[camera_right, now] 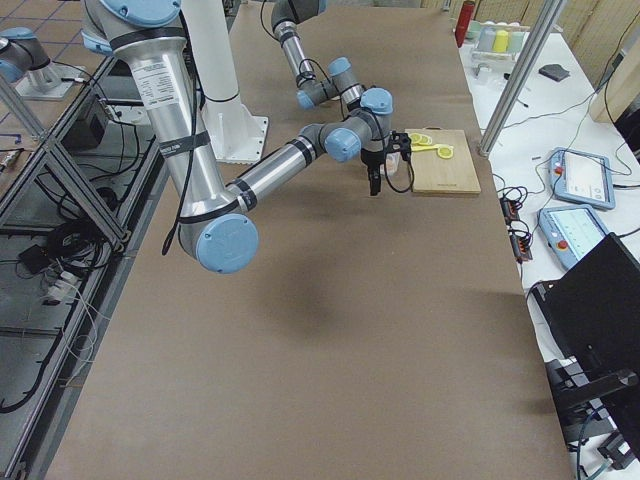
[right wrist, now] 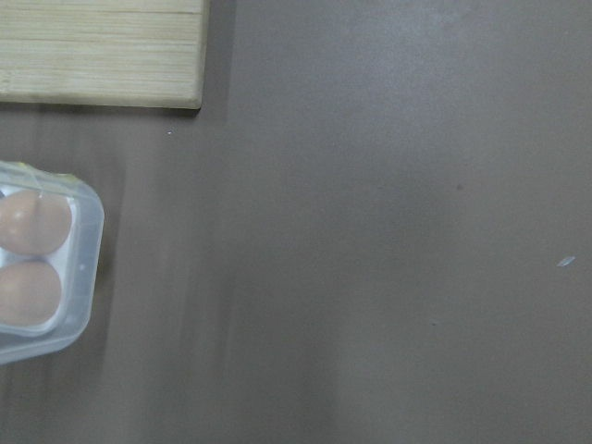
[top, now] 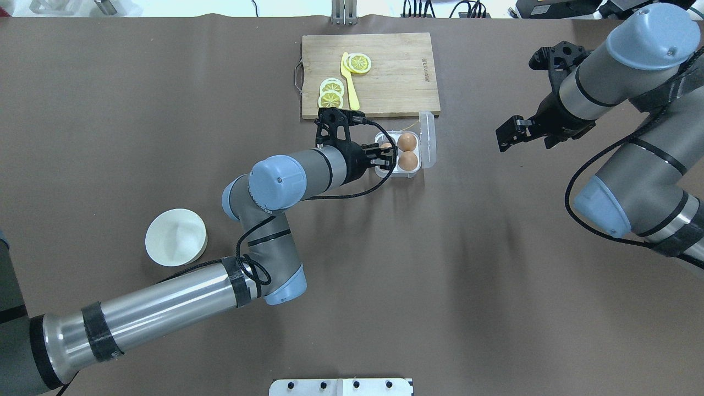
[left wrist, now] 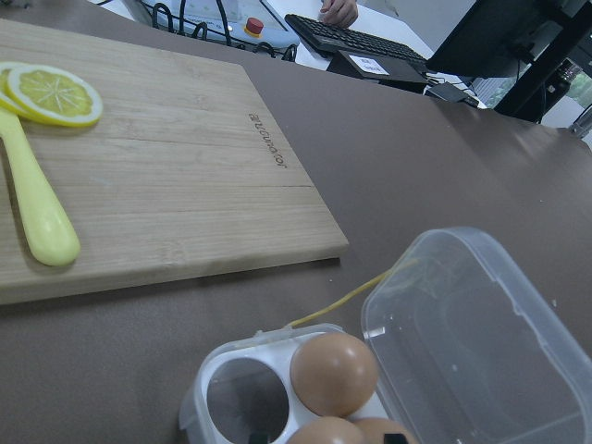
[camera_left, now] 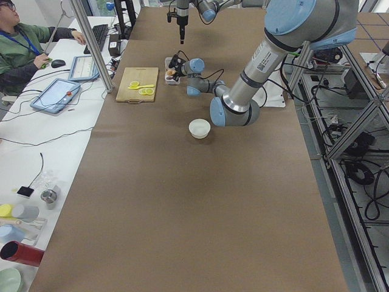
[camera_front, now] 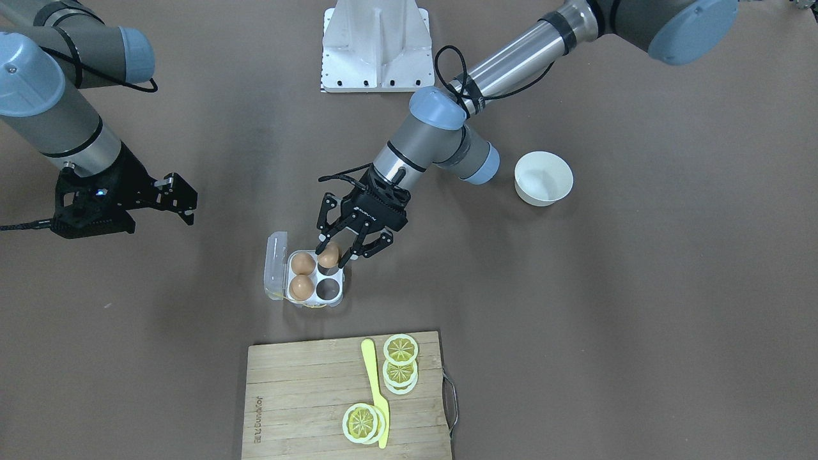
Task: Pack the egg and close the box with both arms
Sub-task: 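Lower the egg into the empty slot and open the left gripper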
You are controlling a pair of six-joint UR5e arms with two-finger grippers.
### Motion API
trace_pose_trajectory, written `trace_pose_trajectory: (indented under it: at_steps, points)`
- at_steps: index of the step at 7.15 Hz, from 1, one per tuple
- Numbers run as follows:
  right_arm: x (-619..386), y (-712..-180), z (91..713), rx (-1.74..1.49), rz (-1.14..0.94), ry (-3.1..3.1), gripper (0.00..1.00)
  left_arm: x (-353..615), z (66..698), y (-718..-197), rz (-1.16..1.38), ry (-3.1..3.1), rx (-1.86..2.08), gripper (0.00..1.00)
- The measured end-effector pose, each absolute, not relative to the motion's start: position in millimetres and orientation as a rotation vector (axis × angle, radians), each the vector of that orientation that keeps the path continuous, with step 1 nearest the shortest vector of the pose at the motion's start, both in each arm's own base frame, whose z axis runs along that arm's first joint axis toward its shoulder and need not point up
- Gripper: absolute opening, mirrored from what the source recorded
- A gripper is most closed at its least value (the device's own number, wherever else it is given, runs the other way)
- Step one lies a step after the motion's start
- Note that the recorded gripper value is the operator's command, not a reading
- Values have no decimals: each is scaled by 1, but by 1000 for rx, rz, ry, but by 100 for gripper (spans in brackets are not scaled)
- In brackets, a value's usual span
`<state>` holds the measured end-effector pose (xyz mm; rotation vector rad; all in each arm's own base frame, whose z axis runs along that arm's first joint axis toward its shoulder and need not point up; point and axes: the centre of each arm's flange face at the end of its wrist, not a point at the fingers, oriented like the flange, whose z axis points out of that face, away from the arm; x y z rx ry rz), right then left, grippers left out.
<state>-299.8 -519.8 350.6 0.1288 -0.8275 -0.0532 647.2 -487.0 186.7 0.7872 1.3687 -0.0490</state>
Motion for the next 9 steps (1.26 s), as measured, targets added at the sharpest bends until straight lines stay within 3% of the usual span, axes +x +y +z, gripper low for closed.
trace_pose_trajectory:
  at_steps: [6,7,9]
  points:
    - [-300,-520,350,129,-52,-828,99,657,180,-493,-83,1340,812,0]
    - [-300,-520,350,129,-52,-828,99,657,181,-494,-84,1338,812,34]
    - [-300,-520,350,129,-52,-828,99,658,182,-492,-82,1337,810,75]
